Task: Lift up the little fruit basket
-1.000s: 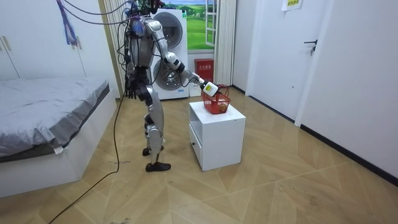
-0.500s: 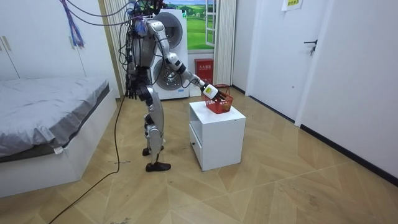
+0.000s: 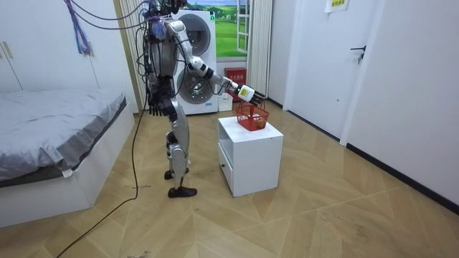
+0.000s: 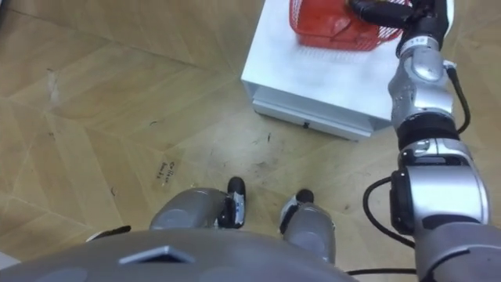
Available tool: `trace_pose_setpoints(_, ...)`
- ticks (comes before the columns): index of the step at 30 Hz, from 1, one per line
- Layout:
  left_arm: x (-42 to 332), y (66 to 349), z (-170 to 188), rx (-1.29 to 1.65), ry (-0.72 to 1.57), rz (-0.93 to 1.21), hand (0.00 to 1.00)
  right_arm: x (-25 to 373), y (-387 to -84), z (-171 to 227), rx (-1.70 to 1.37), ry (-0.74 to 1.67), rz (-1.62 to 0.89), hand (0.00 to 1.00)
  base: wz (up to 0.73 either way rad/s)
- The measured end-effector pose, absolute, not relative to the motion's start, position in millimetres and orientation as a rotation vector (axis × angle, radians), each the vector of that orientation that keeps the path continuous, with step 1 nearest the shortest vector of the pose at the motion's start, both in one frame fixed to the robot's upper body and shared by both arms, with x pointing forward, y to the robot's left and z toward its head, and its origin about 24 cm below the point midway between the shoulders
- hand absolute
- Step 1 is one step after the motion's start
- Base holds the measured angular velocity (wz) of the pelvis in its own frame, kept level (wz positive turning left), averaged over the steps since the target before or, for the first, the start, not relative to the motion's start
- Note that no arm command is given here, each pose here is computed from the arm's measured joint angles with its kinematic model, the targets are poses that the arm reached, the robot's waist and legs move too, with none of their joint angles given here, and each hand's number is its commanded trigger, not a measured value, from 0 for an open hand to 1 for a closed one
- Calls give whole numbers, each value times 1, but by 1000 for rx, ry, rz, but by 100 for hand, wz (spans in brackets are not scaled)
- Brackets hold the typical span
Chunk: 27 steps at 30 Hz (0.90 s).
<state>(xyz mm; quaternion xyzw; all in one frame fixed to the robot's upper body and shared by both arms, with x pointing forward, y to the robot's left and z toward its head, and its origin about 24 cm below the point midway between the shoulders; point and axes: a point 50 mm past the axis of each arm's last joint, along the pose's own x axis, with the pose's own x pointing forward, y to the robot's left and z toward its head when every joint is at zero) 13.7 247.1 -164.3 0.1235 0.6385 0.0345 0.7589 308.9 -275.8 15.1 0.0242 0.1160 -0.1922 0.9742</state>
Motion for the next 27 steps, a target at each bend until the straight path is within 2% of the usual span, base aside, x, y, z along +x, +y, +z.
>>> trace_pose_setpoints(14, 23, 256, -160, 302, 1343, 162, 0, 284, -243, 49, -23, 10, -196, 0, -5)
trace_pose_setpoints(22, 41, 255, -157, 285, 1269, 193, 0, 258, -236, 30, -58, 60, -162, 0, -11)
trace_pose_setpoints(27, 53, 244, -158, 264, 1206, 197, 0, 225, -235, -12, -96, 230, -180, 0, -15)
